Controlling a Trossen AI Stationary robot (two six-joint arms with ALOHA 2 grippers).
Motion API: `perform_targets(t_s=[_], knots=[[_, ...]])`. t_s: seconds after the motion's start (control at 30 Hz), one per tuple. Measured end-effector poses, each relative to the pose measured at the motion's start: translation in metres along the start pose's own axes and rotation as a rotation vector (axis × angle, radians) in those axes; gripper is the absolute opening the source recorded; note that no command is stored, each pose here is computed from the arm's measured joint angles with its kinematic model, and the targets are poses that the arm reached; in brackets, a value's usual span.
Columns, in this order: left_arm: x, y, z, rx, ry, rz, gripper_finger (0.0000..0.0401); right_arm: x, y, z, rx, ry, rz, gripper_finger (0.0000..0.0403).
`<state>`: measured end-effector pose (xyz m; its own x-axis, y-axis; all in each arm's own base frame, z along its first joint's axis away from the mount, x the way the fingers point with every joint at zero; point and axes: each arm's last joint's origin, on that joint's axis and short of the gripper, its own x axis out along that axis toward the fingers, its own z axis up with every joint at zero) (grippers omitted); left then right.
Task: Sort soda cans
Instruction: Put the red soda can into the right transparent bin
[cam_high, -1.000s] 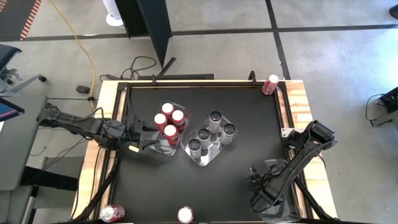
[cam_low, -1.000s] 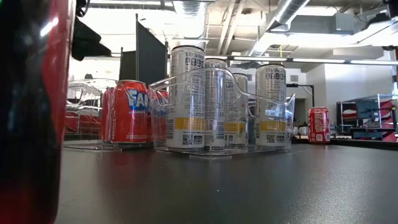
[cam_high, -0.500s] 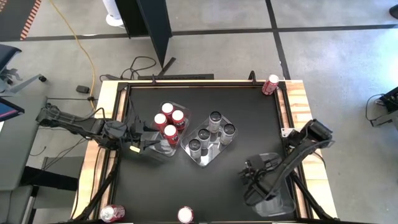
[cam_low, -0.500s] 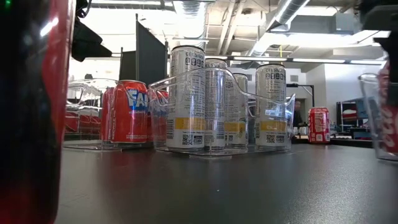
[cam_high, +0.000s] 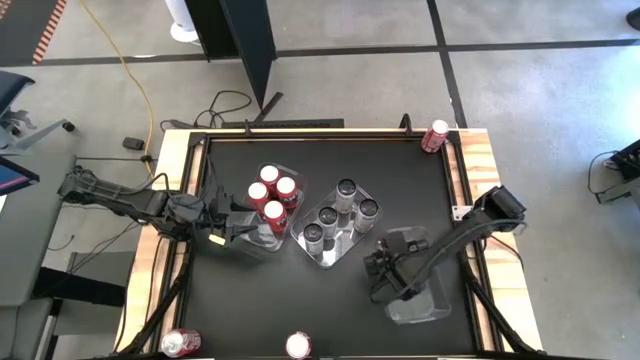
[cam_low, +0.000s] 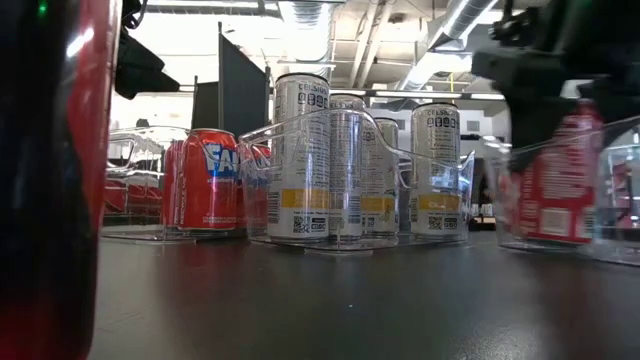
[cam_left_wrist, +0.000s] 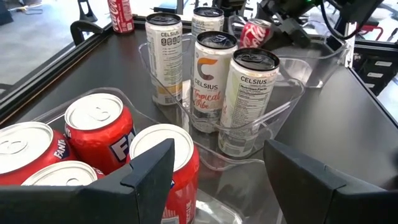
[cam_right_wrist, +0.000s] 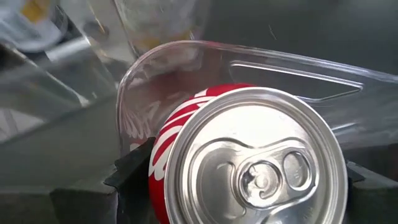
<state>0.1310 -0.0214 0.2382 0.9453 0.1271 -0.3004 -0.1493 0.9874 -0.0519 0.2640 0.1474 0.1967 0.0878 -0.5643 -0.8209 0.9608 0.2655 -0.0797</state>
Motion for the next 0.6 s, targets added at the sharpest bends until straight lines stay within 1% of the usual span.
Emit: perform_targets(t_s=[0.23,0.43,0.47,0.57,0.6], knots=[[0.0,0.0,0.0,0.002,0.003,-0.012,0.0239,0.012,0.008,0.018,-0.007,0.009,-0.009,0.0315],[0.0,0.0,0.0,0.002,0.004,-0.016,0.0239,0.018,0.014,0.025,-0.062,0.025,0.012,0.0316],[0.0,0.0,0.0,0.003,0.004,-0.016,0.0239,0.018,0.014,0.025,-0.069,0.026,0.017,0.0325],[0.0,0.0,-0.001,0.004,0.013,-0.015,0.0239,0.018,0.015,0.025,-0.078,0.027,0.024,0.0374],[0.0,0.0,-0.001,0.004,0.015,-0.015,0.0239,0.018,0.015,0.025,-0.078,0.027,0.025,0.0383]])
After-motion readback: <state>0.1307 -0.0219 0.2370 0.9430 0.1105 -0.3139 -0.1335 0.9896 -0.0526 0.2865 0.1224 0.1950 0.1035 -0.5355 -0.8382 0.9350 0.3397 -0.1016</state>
